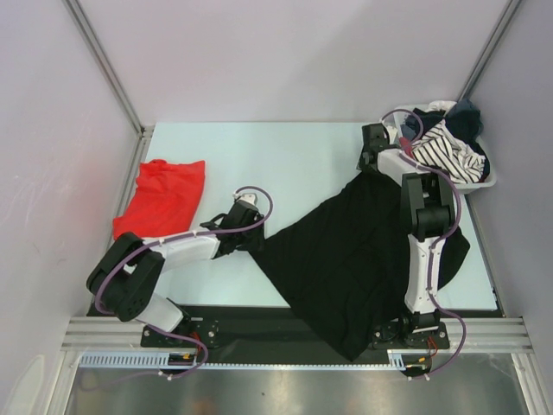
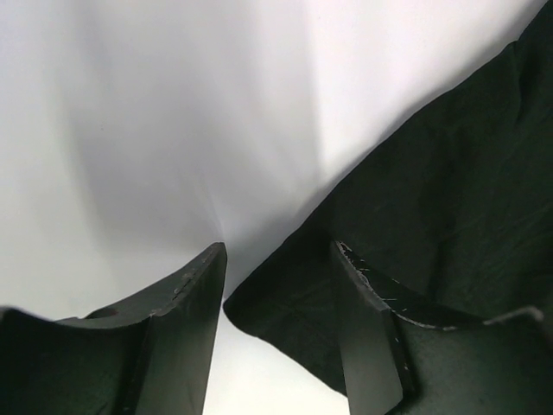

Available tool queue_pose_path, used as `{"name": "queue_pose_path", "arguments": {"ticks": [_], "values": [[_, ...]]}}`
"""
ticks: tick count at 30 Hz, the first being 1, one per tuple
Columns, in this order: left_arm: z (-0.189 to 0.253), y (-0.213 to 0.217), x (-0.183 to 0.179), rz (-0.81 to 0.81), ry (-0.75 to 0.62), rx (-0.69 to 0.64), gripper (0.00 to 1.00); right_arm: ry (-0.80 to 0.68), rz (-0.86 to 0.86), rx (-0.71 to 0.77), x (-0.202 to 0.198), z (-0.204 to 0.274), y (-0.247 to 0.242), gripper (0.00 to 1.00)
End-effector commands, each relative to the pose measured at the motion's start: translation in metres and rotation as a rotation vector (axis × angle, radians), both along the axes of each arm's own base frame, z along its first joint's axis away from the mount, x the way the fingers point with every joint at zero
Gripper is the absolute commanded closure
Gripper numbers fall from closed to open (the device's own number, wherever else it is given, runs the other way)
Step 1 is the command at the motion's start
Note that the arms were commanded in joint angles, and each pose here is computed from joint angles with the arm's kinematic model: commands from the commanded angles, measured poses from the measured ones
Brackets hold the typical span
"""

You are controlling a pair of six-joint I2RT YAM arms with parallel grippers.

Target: Fold and stack the tank tops

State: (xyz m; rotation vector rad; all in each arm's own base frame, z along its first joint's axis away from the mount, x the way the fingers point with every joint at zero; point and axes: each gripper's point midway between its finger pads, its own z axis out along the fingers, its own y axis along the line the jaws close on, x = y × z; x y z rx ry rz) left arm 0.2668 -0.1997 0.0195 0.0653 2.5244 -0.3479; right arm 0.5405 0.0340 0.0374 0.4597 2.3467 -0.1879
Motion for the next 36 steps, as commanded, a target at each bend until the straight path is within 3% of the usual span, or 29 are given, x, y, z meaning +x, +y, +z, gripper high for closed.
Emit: {"name": "queue_pose_path", "arguments": {"ticks": [1,4,8,10,11,13,14,19,23,30,31,32,33,36], "values": [[-0.012,0.002,-0.006,-0.024,0.056,0.021,0.43,0.008,-0.023,-0.027,0.009,0.008,-0.002,0.44],[-0.019,0.0,-0.007,-0.032,0.074,0.023,0.45,0.048,-0.03,-0.04,0.014,-0.001,-0.003,0.49],[-0.025,-0.001,-0.011,-0.041,0.091,0.017,0.56,0.052,-0.021,-0.044,0.013,0.001,-0.002,0.72],[-0.027,-0.001,-0.013,-0.046,0.102,0.018,0.65,0.05,-0.018,-0.044,0.013,0.005,-0.002,0.79],[-0.027,0.0,-0.015,-0.048,0.105,0.019,0.7,0.049,-0.015,-0.043,0.013,0.005,-0.002,0.89],[-0.027,0.001,-0.016,-0.048,0.105,0.022,0.92,0.044,-0.006,-0.035,0.014,0.008,0.0,1.0],[-0.026,0.002,-0.015,-0.043,0.101,0.026,1.0,0.032,0.004,-0.022,0.016,0.012,0.003,1.0],[-0.026,0.013,-0.007,-0.027,0.123,0.029,1.0,-0.034,0.037,0.074,0.03,0.024,0.021,1.0],[-0.021,0.035,0.008,0.058,0.115,-0.004,1.0,-0.103,0.062,0.239,0.045,0.037,0.04,1.0],[0.0,0.052,0.025,0.114,0.095,-0.085,1.0,-0.201,0.076,0.331,0.079,0.066,0.058,1.0],[0.0,0.049,0.026,0.096,0.096,-0.091,0.95,-0.178,0.069,0.317,0.077,0.067,0.054,1.0],[0.001,0.047,0.024,0.086,0.095,-0.103,0.81,-0.18,0.066,0.315,0.079,0.069,0.052,1.0],[-0.003,0.044,0.017,0.073,0.111,-0.12,0.53,-0.184,0.069,0.315,0.08,0.073,0.052,1.0],[-0.001,0.037,0.011,0.036,0.089,-0.154,0.31,-0.178,0.062,0.305,0.075,0.073,0.046,1.0]]}}
